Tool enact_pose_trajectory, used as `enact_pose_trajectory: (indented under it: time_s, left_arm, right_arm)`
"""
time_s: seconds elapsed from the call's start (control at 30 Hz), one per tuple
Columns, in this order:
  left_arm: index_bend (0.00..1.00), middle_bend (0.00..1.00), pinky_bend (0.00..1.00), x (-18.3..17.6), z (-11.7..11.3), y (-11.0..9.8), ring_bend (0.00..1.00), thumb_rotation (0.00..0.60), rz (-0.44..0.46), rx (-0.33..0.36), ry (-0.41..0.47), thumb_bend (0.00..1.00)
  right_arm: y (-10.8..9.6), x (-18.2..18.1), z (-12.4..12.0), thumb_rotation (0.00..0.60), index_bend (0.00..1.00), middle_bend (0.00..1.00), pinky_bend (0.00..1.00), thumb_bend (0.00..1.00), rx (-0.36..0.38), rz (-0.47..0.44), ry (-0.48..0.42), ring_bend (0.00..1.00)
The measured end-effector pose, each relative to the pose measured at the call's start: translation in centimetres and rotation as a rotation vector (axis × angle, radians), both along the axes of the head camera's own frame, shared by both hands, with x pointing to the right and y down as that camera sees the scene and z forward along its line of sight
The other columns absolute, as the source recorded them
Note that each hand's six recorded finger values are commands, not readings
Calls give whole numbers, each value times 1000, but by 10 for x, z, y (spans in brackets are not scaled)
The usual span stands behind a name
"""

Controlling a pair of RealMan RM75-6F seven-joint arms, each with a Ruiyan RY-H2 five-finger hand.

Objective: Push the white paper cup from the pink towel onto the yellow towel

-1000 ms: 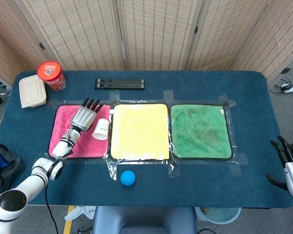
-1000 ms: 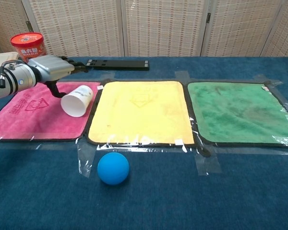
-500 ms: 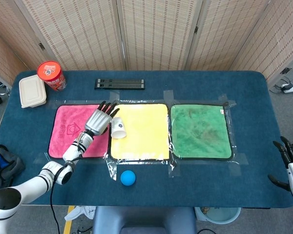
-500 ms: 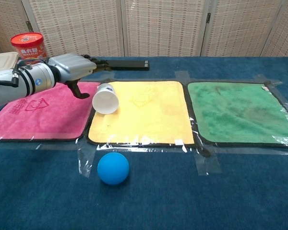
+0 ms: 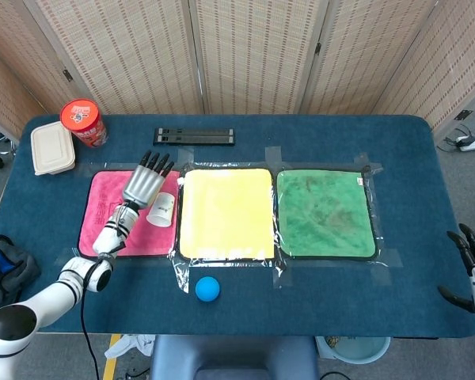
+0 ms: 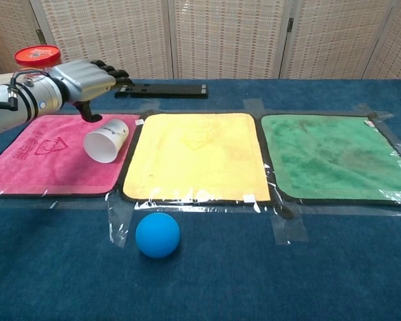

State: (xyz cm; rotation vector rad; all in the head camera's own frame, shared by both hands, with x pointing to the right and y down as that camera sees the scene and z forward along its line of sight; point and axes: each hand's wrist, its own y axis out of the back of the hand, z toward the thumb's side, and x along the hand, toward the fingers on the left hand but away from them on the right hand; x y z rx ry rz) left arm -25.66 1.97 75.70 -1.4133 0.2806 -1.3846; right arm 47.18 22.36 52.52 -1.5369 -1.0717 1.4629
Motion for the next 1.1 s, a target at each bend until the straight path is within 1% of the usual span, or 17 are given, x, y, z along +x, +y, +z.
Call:
enact_pose_trajectory:
  time_s: [0.13,0.3,0.37,0.5,0.73,0.93,1.1]
  left_arm:
    - [0,0,2,-17,4,-3,0,600,-11,-1,-63,387]
    - [0,0,0,-34,10,0,0,600,-24,-23,-109,387]
    - [0,0,0,-36,13,4,0,600,-31,-41,-108,387]
    - [0,0,0,-31,15,10,0,600,-38,-60,-73,387]
    - [0,0,0,2,14,18,0,600,-10,-84,30,386]
    - [0,0,0,26,17,23,0,600,15,-102,69,387]
    - [0,0,0,42,16,24,0,600,24,-103,98,387]
  right_arm:
    - [1,0,0,600,110,65,37,142,-3,-1,-1,145]
    - [1,-2,2,600,110,65,37,142,-6,-4,-4,146]
    - [0,-3,2,600,110,65,37,142,-6,-8,-5,145]
    - [0,-4,1,600,110,65,37,143,-6,-10,-4,145]
    - [2,-3,2,600,110,65,37,143,-10,-4,-3,147]
    - [3,-1,1,600,110,65,37,142,-8,2,-2,146]
    - [3,1,1,600,110,65,37,143,-8,5,-1,146]
